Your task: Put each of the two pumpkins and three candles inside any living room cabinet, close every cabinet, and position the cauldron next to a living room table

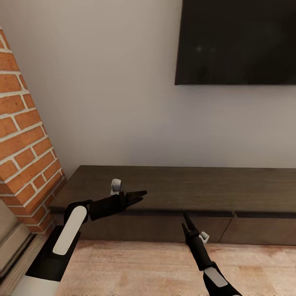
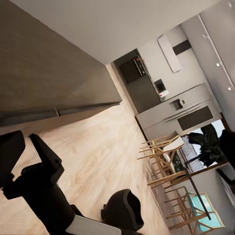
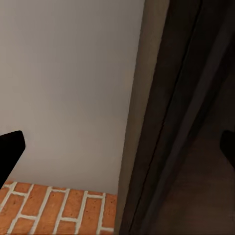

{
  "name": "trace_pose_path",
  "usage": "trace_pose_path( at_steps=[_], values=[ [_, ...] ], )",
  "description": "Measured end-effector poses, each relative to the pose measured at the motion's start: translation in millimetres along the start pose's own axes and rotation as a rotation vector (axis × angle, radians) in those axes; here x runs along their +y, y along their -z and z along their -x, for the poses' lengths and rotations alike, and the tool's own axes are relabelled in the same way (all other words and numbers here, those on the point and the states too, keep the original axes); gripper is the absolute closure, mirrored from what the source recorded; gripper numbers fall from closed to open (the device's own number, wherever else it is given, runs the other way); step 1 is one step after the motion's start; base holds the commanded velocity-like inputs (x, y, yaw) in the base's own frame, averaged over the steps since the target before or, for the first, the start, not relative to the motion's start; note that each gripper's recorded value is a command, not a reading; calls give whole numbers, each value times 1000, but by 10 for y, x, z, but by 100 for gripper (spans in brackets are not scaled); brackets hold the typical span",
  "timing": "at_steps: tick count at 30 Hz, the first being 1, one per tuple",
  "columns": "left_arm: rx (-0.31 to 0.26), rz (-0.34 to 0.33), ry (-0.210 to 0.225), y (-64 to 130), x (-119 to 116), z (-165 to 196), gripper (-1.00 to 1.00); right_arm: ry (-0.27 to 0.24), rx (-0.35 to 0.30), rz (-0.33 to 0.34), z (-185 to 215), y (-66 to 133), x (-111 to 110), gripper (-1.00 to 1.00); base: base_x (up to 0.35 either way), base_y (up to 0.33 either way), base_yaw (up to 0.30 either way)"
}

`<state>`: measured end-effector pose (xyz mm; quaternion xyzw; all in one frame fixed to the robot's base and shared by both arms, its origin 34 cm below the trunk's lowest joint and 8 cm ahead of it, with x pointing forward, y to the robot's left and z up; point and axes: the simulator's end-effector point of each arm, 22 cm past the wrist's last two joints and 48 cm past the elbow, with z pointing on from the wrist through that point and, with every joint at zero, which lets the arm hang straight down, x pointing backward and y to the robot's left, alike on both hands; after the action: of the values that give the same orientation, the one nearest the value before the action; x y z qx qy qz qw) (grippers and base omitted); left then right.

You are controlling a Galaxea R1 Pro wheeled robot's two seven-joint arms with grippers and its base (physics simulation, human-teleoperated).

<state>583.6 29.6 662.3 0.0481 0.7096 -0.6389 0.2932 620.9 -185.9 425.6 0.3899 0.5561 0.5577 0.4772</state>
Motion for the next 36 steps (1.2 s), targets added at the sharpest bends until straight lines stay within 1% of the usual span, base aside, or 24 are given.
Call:
trace_pose_path(
  at_steps=[2,6,17,23,28,36],
  values=[
    [2,2,8,-5,43,-11,-100,-3,0,27,-2,13,31,-100,0,0,0],
    [5,7,23,-15,130,-32,-100,-6,1,38,-1,40,-2,-100,0,0,0],
    [13,21,65,-39,368,-98,-100,-10,2,1,17,108,-238,-100,0,0,0],
    [13,18,65,-42,357,-99,-100,-12,3,-4,11,122,-254,-100,0,0,0],
    [11,-1,65,-43,319,-96,-100,-12,2,-5,11,123,-257,-100,0,0,0],
    [10,-4,63,-46,310,-94,-100,-12,0,-6,15,124,-260,-100,23,0,0]
  ],
)
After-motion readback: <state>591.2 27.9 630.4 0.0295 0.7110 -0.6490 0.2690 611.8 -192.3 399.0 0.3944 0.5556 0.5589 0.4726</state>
